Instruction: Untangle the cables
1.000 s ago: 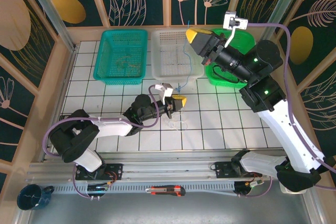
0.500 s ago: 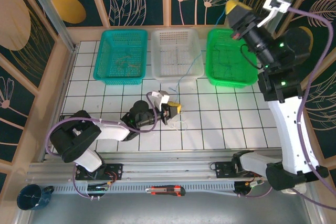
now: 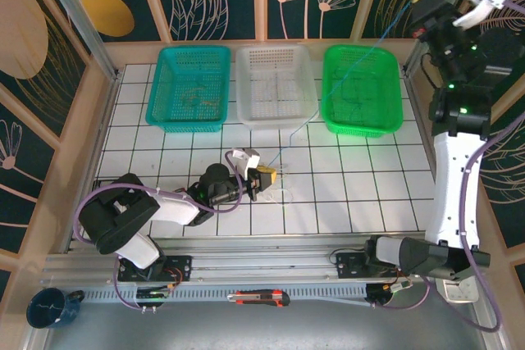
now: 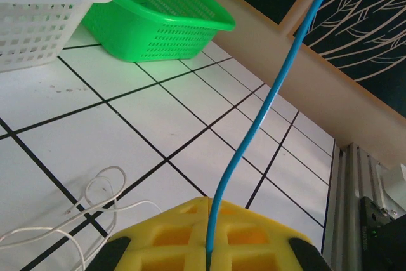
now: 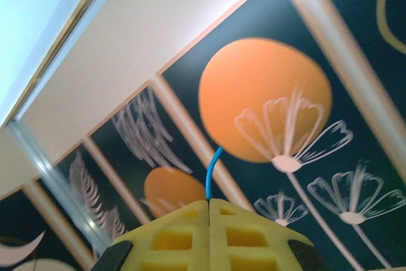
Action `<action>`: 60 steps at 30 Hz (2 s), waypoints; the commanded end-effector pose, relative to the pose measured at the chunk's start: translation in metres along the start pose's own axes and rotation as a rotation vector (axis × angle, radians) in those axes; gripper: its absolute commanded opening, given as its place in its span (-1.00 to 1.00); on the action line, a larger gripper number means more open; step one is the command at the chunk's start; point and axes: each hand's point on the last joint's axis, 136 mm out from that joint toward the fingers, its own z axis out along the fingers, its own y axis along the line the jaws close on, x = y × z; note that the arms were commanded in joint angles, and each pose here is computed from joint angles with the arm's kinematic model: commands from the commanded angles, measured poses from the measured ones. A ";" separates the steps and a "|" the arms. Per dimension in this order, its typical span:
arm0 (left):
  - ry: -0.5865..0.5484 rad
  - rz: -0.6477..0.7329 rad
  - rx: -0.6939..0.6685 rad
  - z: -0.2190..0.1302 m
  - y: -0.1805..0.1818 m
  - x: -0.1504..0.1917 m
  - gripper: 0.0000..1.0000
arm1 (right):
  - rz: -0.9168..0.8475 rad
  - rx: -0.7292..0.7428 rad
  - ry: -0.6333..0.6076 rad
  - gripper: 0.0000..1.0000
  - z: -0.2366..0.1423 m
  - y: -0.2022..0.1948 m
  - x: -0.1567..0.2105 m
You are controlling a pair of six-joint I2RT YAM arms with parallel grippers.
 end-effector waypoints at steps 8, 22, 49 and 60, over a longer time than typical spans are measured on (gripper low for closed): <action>-0.020 0.010 -0.030 -0.010 0.011 0.003 -1.00 | -0.003 0.013 -0.095 -1.00 -0.021 -0.005 -0.040; -0.105 0.038 0.031 0.001 -0.014 -0.050 -0.93 | 0.143 -0.263 0.068 -1.00 0.017 0.055 0.027; -0.175 0.045 0.023 -0.002 -0.025 -0.085 0.98 | 0.062 0.054 0.000 -1.00 0.108 -0.094 0.055; -0.182 0.035 0.033 0.002 -0.026 -0.087 0.97 | 0.106 0.238 0.132 -1.00 0.093 -0.157 0.165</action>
